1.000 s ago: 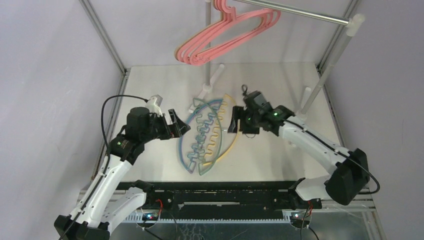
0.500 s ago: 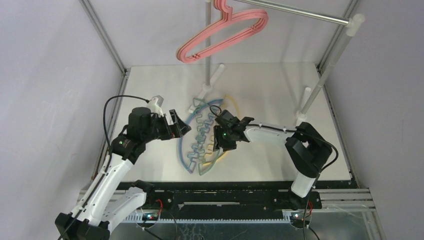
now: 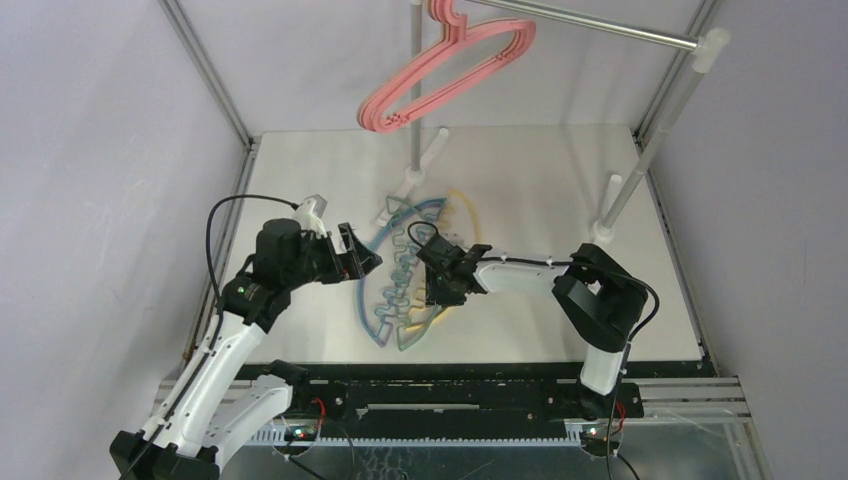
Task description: Organize the hangers
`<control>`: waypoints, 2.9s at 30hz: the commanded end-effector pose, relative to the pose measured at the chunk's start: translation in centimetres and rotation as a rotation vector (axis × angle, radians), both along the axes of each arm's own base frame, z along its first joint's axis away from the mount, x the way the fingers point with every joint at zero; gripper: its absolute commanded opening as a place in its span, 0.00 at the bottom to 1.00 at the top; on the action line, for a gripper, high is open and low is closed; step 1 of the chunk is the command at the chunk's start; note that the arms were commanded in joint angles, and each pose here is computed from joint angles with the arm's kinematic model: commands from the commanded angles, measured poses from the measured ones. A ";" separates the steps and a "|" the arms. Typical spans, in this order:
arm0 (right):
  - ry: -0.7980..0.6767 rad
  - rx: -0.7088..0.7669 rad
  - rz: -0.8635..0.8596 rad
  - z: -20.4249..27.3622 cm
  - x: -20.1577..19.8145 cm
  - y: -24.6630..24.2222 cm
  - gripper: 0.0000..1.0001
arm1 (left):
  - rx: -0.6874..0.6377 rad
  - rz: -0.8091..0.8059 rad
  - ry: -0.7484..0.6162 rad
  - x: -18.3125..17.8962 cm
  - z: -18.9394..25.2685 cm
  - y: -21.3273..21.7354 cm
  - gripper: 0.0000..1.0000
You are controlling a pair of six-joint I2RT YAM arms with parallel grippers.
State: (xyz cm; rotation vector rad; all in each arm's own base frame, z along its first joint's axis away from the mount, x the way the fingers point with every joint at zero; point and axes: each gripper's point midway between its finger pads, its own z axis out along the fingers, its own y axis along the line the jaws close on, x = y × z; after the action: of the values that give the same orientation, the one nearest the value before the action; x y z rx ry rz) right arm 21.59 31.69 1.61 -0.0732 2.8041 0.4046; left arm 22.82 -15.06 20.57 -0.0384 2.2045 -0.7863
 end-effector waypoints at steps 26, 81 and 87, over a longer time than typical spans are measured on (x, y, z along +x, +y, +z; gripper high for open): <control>-0.428 -0.364 -0.143 11.6 0.9 -12.3 0.00 | -0.042 -0.040 -0.074 -0.3 1.8 -0.6 0.98; -0.614 0.150 0.093 27.5 -3.3 -9.7 0.00 | -0.271 -0.272 -0.174 4.6 8.6 -16.3 0.90; -0.578 0.246 0.167 27.5 -5.0 -8.6 0.00 | -0.297 -0.314 -0.157 4.6 8.5 -17.4 0.70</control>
State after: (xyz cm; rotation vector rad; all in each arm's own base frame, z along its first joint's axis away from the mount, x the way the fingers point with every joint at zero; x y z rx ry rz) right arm 17.82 20.13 27.27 -0.2378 2.2269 0.4293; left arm 26.81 -31.04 26.38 0.1776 2.0398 -1.1802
